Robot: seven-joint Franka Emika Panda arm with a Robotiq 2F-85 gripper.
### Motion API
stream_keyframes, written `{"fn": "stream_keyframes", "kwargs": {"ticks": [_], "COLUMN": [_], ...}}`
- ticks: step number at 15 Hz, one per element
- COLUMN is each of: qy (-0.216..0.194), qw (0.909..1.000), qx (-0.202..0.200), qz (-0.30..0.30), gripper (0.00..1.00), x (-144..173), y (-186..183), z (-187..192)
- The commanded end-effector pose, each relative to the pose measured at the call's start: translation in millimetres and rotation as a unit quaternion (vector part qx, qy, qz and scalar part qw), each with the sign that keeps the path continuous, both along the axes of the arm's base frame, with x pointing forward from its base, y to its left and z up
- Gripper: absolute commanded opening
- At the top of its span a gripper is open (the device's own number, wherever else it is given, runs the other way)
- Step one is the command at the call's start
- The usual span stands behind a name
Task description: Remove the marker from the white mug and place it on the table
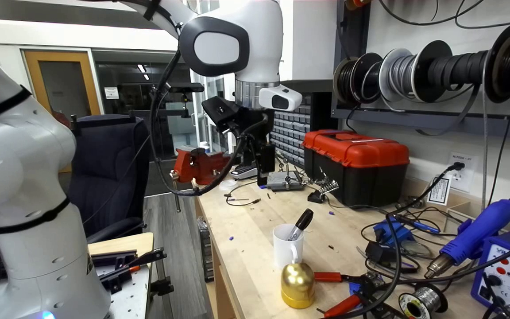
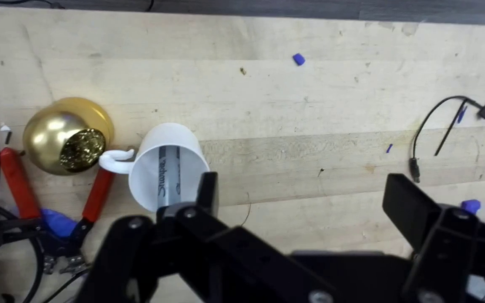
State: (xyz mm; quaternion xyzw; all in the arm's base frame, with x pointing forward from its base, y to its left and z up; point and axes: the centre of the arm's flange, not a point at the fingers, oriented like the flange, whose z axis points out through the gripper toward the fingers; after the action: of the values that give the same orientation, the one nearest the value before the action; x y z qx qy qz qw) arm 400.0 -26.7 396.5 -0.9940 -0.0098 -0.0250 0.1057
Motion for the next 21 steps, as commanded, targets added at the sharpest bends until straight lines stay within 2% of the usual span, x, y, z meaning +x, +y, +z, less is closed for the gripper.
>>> {"fn": "stream_keyframes", "kwargs": {"ticks": [1,8,13,21], "qy": [-0.015,0.003,0.022,0.042], "qw": [0.9989,0.9983,0.9963,0.9943], "qx": [-0.03,-0.037,-0.058,-0.059], "qz": [-0.033,-0.044,-0.06,-0.078], "gripper": [1.0,1.0,1.0,1.0], "x": [30.6,74.0,85.1,100.5], "y": [-10.7,-20.2,-33.2,-52.3], "z": [1.3,-17.3,-38.5,-58.2]}}
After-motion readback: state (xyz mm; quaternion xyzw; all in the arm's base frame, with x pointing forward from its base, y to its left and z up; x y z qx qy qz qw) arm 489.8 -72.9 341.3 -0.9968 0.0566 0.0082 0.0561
